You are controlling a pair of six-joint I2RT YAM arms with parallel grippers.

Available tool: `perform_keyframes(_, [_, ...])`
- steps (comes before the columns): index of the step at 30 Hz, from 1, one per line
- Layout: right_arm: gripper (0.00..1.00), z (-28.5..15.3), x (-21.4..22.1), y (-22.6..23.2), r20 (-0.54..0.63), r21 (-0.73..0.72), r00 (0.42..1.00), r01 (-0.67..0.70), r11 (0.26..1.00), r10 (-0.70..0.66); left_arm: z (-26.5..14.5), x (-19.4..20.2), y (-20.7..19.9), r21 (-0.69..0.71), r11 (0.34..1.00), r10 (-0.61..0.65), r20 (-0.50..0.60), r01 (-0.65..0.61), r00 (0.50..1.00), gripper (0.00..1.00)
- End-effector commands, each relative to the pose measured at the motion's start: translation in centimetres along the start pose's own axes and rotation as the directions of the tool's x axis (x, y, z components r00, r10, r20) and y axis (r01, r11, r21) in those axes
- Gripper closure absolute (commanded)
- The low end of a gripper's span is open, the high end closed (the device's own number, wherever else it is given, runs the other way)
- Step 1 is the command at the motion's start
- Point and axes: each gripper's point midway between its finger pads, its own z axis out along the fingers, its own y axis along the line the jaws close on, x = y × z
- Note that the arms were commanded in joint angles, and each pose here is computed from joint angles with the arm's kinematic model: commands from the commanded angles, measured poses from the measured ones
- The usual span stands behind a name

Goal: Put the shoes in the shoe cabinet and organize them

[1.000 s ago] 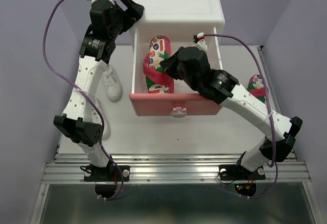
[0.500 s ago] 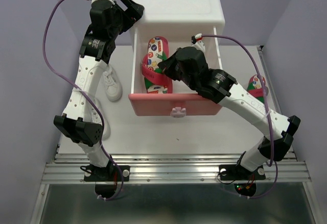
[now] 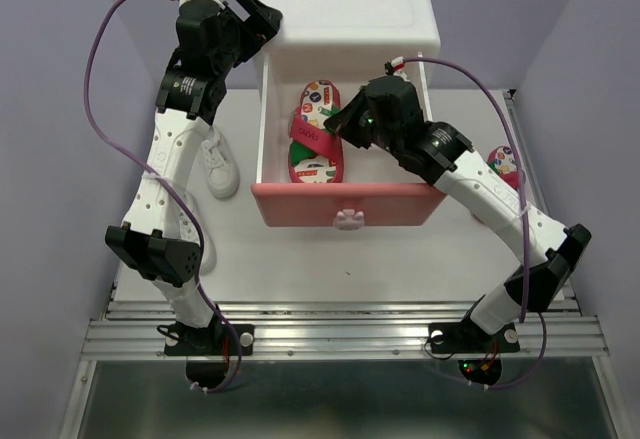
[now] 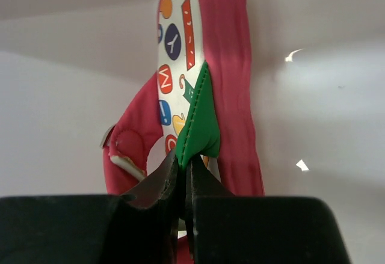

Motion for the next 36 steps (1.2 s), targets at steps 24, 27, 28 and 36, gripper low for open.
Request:
perform_keyframes(24, [0.40,-1.4,-3.6,1.8,0.052,-0.076,0.997,0.053,0.996,-0.049,0.7,6.3,11.4,-0.351,0.929,0.049,-0.187,-0.114,0.981,0.06])
perform_keyframes(27, [0.28,-2.2,-5.4,3.1,0.099,-0.081,0.993,0.072,0.994,-0.064,0.7,6.1,11.1,-0.347,0.931,0.049,-0.185,-0.112,0.981,0.06])
perform_keyframes(28, [0.25,-3.0,-6.5,3.9,0.124,-0.092,0.990,0.083,0.992,-0.072,0.8,6.0,11.0,-0.343,0.933,0.049,-0.183,-0.111,0.982,0.06])
perform_keyframes(36, [0.00,-7.6,-12.2,8.9,0.326,-0.207,0.929,0.252,0.945,-0.176,1.1,5.6,10.3,-0.324,0.937,0.066,-0.189,-0.126,0.980,0.06])
